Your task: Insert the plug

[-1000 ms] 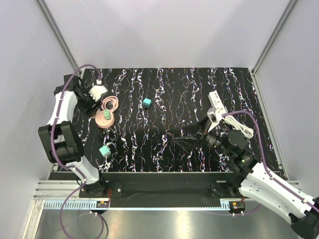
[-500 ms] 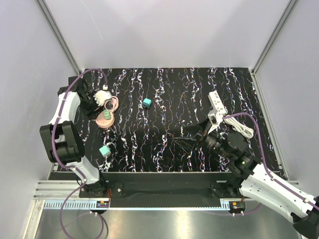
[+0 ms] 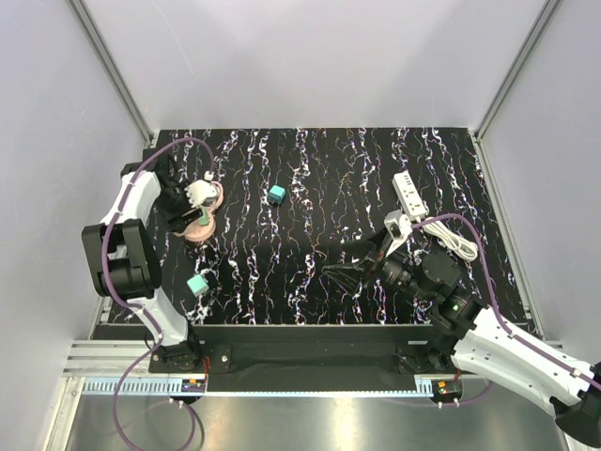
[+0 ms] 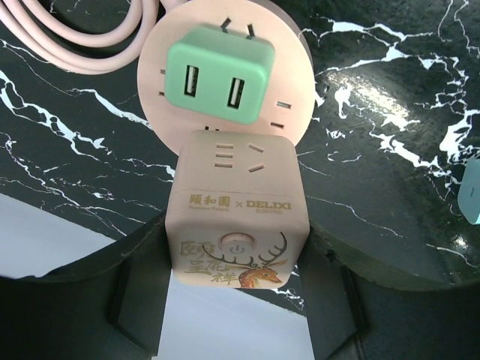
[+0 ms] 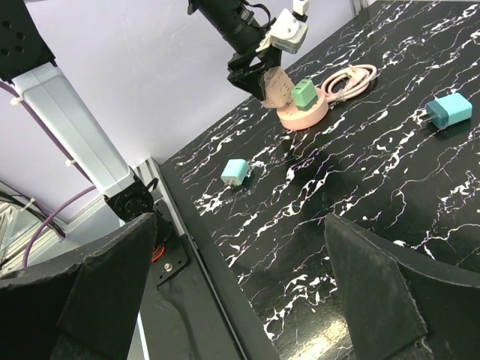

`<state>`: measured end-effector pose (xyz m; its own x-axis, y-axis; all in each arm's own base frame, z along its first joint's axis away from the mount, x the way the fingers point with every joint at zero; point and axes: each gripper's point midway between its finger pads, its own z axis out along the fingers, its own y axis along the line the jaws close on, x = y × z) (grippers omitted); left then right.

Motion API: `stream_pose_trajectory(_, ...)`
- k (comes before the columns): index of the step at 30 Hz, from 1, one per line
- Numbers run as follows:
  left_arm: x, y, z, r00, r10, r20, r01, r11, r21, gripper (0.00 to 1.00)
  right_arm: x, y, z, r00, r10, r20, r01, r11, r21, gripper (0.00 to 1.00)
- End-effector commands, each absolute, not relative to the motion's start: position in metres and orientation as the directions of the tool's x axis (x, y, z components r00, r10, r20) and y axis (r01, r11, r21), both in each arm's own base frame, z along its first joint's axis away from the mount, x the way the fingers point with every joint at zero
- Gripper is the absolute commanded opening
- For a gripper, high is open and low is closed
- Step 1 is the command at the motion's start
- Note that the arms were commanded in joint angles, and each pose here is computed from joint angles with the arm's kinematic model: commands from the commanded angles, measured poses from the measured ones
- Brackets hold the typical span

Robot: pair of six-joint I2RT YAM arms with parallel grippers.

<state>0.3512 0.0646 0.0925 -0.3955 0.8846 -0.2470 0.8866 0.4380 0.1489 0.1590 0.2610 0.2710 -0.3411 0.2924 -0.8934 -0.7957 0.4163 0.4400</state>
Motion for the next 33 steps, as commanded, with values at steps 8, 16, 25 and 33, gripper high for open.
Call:
stream_pose_trajectory(8,0.368,0.076,0.088,-0.354,0.92,-0.166,0.915,0.378,0.144,0.0,0.158,0.265,0.274,-0.316,0.296,-0.901,-0.805,0.418,0.42,1.0)
stream_pose_trajectory(16,0.381,0.068,0.079,-0.342,0.924,-0.17,0.924,0.364,0.12,0.0,0.158,0.268,0.269,-0.319,0.281,-0.905,-0.805,0.423,0.416,1.0)
stream_pose_trajectory(25,0.384,0.067,0.074,-0.351,0.921,-0.166,0.922,0.371,0.109,0.0,0.159,0.268,0.267,-0.315,0.279,-0.907,-0.802,0.433,0.412,1.0)
stream_pose_trajectory(33,0.388,0.072,0.1,-0.358,0.918,-0.171,0.903,0.387,0.185,0.0,0.159,0.269,0.266,-0.316,0.28,-0.907,-0.803,0.43,0.412,1.0)
